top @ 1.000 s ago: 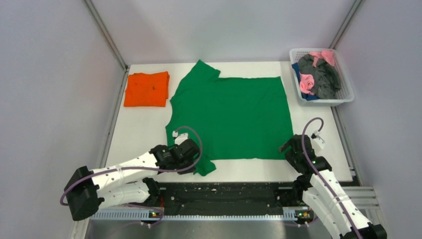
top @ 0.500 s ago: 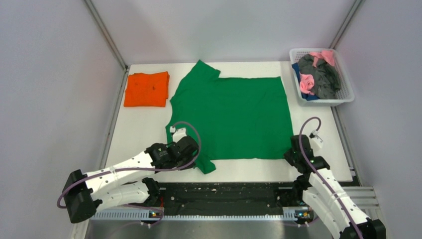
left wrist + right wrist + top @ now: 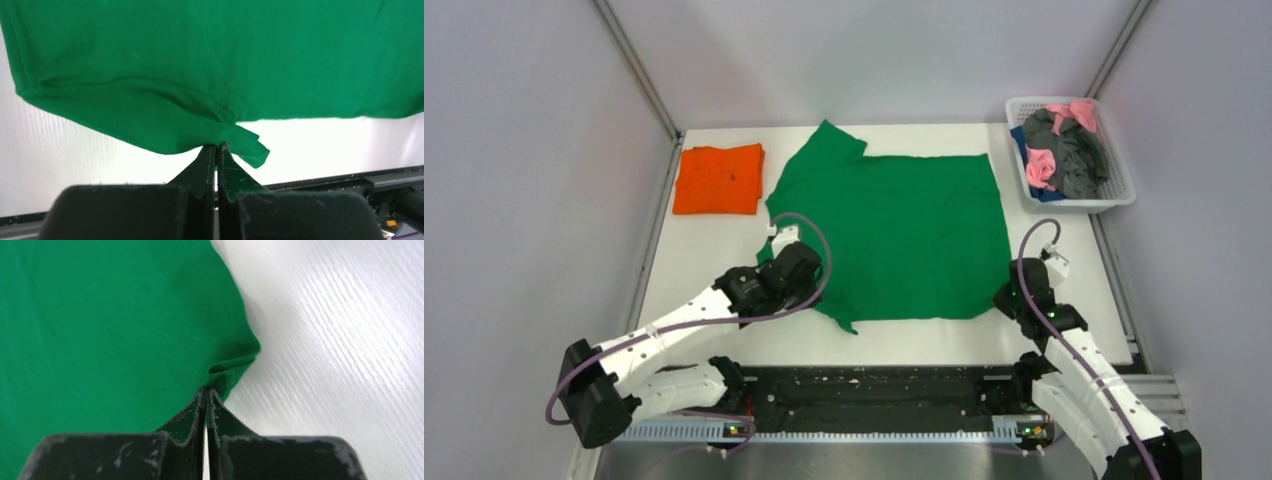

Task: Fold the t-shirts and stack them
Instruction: Grab the side of the flattened tshirt closest away from the robot with both arms, then fold the flattened tshirt in 1/3 of the way

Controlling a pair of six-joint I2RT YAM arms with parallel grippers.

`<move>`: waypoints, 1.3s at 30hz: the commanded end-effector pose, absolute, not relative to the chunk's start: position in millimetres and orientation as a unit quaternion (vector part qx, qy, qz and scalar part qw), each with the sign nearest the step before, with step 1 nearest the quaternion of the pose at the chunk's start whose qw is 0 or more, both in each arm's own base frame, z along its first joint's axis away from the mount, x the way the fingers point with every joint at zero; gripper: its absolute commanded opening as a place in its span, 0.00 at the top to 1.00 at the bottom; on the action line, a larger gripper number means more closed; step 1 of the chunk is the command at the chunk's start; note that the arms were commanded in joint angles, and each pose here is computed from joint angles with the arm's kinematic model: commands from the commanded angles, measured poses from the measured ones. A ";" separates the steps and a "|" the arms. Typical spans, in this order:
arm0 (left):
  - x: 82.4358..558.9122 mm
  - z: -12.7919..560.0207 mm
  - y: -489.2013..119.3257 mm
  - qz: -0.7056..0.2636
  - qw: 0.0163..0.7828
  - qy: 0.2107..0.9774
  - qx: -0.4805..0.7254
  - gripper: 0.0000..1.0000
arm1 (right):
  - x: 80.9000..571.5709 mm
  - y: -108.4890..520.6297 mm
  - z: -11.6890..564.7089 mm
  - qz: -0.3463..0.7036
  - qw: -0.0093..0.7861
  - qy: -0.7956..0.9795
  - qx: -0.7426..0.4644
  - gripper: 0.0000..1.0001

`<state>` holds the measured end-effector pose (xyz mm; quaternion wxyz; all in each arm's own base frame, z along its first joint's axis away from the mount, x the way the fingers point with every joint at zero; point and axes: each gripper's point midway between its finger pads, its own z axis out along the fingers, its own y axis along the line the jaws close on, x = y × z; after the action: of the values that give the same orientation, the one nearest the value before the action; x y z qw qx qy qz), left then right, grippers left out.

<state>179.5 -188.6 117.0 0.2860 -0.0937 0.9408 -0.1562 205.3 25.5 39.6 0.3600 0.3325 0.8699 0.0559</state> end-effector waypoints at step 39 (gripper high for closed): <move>453.7 161.1 -138.5 -0.118 0.379 0.912 -0.107 0.73 | 383.3 16.9 118.5 -0.008 0.458 0.836 0.301 1.00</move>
<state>423.0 -151.0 164.8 0.3851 -0.0939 0.9099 -0.1223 357.3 20.0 98.6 0.4278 0.2961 0.8540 -0.0098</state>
